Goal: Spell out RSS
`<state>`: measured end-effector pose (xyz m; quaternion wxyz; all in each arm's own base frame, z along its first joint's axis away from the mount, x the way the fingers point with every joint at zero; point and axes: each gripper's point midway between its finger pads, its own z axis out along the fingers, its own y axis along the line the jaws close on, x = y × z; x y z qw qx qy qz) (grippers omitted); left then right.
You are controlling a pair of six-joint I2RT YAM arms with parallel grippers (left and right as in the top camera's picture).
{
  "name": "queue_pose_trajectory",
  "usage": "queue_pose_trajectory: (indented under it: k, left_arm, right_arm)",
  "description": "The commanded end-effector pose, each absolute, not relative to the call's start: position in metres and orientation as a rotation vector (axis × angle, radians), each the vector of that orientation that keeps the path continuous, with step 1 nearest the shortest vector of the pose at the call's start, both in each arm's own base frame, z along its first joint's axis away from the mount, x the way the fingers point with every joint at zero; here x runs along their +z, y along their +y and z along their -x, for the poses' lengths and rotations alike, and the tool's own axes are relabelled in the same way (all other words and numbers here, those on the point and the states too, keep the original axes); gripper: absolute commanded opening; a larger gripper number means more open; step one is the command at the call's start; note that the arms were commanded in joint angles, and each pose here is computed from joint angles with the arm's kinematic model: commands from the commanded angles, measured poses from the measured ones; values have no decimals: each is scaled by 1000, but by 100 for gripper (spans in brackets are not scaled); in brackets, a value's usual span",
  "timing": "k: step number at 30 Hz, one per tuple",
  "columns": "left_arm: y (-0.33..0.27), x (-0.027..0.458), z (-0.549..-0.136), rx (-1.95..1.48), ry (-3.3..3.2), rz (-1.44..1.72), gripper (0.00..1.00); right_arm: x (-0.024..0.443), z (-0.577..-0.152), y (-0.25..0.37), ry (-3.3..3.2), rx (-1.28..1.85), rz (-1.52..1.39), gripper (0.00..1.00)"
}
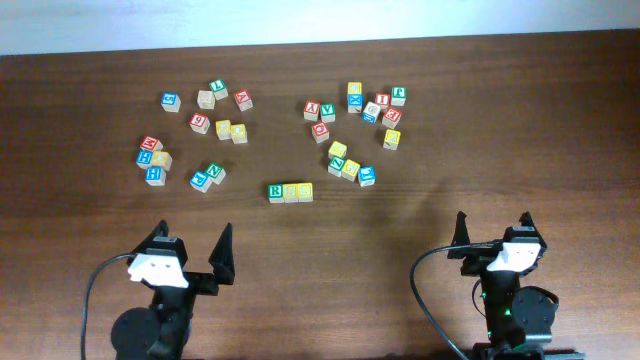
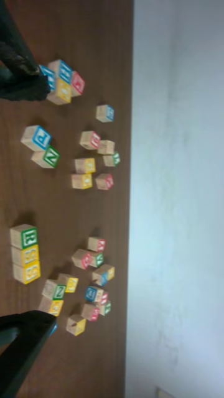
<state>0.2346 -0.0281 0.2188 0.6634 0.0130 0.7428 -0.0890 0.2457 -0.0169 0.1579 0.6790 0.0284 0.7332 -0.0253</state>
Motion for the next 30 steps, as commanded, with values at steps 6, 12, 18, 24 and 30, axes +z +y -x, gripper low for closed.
queue_pose_trajectory:
  k: [6, 12, 18, 24, 30]
  left_arm:
    - [-21, 213, -234, -167, 1588, -32, 99]
    - [-21, 207, -236, -166, 1566, -34, 99]
    - [-21, 197, -239, -162, 1568, -38, 99]
    - [-21, 183, -244, -160, 1554, -42, 99]
    - [-10, 166, -246, -108, 1610, 10, 99]
  right_arm:
    - [155, -245, -17, 1650, -56, -65, 98]
    - [155, -245, -17, 1650, -56, -65, 98]
    - [155, -245, -17, 1650, -56, -65, 98]
    - [155, -245, -17, 1650, -56, -65, 98]
    - [155, -245, -17, 1650, -56, -65, 98]
